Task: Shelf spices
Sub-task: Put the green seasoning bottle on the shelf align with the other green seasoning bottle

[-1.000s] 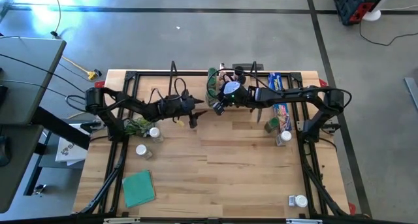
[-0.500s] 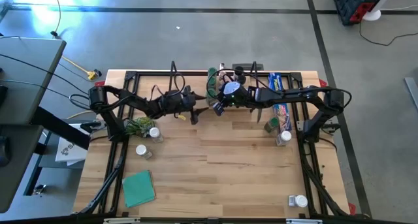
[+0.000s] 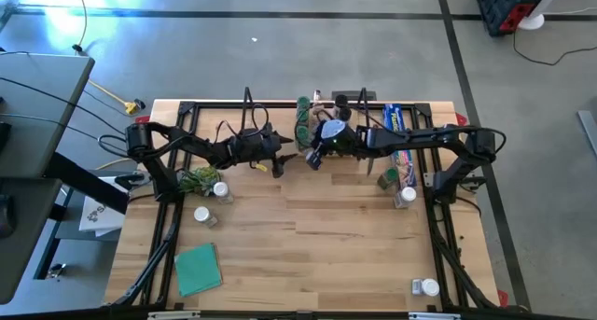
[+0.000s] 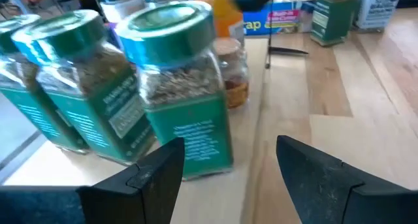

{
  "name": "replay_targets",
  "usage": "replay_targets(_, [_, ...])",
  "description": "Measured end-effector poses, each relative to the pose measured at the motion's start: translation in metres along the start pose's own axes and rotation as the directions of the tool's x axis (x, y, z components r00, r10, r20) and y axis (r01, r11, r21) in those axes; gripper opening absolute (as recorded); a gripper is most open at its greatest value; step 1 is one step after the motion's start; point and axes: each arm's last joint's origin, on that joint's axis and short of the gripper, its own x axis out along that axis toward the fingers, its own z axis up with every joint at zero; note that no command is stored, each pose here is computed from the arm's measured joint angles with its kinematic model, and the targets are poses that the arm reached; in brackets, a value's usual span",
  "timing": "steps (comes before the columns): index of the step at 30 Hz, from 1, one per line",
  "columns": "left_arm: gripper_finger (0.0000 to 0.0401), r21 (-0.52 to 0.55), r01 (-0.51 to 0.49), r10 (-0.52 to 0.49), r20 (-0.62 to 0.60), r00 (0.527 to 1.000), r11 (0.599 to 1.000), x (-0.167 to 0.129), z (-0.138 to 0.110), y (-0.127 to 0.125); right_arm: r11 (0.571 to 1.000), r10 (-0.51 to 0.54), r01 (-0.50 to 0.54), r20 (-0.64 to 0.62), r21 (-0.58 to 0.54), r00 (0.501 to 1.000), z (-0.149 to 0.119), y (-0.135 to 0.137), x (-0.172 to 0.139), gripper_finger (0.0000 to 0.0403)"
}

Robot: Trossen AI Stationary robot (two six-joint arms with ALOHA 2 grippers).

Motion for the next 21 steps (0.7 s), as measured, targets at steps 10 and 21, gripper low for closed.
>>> replay_targets(10, [0.0239,0.022,0.008,-0.008,-0.001,1.000,1.000,0.000,-0.001,0.005,0.997,0.024,-0.029,-0.073,-0.071,0.997,-0.022,0.015,0.028,0.0016])
replay_targets(21, [0.0239,0.042,0.007,-0.006,-0.005,1.000,0.999,0.000,-0.002,0.007,0.999,-0.009,0.008,-0.027,-0.050,1.000,-0.026,0.010,0.048,0.0016])
